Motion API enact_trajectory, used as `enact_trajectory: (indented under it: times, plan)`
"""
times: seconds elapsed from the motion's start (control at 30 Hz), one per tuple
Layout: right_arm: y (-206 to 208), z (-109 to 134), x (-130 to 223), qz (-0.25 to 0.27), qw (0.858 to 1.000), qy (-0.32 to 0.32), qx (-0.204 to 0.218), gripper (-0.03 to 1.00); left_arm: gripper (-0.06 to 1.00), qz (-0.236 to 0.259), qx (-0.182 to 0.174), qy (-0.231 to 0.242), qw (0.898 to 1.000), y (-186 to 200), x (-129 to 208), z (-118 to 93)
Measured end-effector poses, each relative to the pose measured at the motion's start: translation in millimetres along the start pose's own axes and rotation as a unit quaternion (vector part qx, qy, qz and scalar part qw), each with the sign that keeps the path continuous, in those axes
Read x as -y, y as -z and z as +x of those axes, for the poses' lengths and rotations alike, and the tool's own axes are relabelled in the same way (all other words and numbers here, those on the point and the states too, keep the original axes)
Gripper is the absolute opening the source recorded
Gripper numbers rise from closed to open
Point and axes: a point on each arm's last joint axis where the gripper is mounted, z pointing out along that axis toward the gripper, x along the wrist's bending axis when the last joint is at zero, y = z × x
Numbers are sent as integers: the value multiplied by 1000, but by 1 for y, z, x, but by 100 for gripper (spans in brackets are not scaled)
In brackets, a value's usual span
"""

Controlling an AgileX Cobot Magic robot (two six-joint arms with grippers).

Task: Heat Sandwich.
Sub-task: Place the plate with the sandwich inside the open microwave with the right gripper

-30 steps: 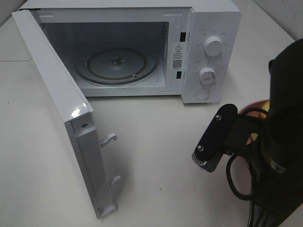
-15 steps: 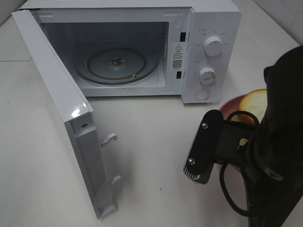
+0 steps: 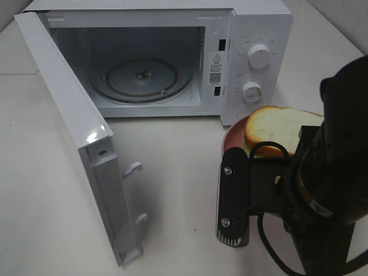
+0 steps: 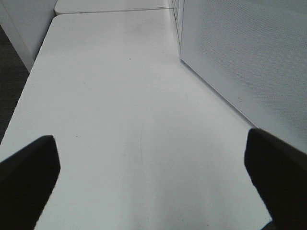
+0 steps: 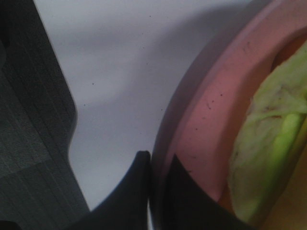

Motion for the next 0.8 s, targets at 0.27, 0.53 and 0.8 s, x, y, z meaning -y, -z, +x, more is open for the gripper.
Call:
enact_trajectory:
  times: [0.27,0.53,0.8]
  plan:
    - [0,0,-7,-38,998,55,5,4,100,0,0,0,1000,0,0,0]
    - [1,-1,-13,-74,995,70,10,4,100,0,0,0,1000,0,0,0]
    - [-4,-12,-12,-84,990,116,16,4,100,0,0,0,1000,0,0,0]
